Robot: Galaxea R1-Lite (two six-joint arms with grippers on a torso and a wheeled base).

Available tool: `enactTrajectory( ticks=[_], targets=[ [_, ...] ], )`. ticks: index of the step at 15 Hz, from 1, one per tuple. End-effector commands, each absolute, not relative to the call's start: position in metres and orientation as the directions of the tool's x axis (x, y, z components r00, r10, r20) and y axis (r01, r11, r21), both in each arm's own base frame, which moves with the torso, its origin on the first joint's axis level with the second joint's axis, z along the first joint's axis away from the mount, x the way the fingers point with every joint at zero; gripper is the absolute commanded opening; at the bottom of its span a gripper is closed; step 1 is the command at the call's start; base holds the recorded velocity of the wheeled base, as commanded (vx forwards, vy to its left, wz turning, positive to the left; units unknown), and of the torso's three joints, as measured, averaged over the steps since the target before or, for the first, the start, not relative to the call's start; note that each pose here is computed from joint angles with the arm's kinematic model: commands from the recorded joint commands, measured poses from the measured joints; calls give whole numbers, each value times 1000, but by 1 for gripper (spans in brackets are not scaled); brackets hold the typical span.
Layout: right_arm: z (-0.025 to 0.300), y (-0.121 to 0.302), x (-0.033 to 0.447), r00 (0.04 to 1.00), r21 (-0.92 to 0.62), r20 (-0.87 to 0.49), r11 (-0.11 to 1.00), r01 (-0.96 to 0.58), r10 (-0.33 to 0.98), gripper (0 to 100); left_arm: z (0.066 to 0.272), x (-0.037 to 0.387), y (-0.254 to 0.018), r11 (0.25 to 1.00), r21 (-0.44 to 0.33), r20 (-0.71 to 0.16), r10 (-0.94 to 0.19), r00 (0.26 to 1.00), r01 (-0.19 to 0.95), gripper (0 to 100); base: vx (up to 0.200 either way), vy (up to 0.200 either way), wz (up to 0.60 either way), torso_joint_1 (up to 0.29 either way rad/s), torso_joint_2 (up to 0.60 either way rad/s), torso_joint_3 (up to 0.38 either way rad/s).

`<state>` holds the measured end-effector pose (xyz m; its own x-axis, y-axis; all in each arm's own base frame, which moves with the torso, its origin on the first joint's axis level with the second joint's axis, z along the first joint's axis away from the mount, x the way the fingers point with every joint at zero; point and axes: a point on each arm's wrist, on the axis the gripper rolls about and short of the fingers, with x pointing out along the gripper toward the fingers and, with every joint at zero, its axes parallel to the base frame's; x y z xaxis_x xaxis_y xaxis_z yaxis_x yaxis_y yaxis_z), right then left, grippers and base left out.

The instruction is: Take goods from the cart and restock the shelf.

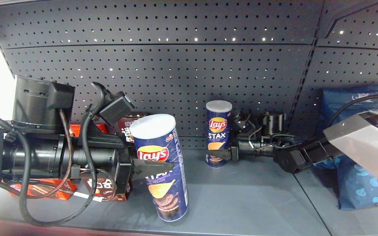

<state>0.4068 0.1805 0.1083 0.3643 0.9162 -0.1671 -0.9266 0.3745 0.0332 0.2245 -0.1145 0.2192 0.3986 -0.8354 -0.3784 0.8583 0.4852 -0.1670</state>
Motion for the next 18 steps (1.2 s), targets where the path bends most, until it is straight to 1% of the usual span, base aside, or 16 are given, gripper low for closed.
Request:
enactTrajectory(
  ticks=[1, 2, 5, 9, 11, 16, 18],
  targets=[
    [100, 184, 413, 362, 34, -169, 373, -927, 917, 100, 218, 225, -114, 486, -169, -381, -835, 398, 858, 0, 0, 0, 0, 0, 0, 0],
    [101, 184, 414, 369, 34, -168, 380, -924, 914, 0, 218, 225, -114, 486, -169, -381, -835, 398, 858, 0, 0, 0, 0, 0, 0, 0],
    [103, 183, 413, 369, 31, -164, 379, -925, 915, 0, 217, 226, -115, 486, -172, -384, -834, 396, 857, 0, 0, 0, 0, 0, 0, 0],
    [121, 181, 403, 369, 8, -145, 374, -928, 918, 0, 217, 226, -115, 486, -172, -385, -834, 396, 857, 0, 0, 0, 0, 0, 0, 0],
    [124, 179, 397, 367, 9, -147, 372, -928, 919, 0, 217, 226, -115, 486, -172, -384, -834, 396, 857, 0, 0, 0, 0, 0, 0, 0],
    [122, 176, 349, 333, 4, -136, 337, -941, 933, 0, 218, 224, -114, 486, -169, -381, -835, 398, 858, 0, 0, 0, 0, 0, 0, 0],
    [129, 179, 323, 306, -5, -127, 308, -951, 943, 0, 218, 223, -114, 487, -169, -382, -834, 399, 857, 0, 0, 0, 0, 0, 0, 0]
  ],
)
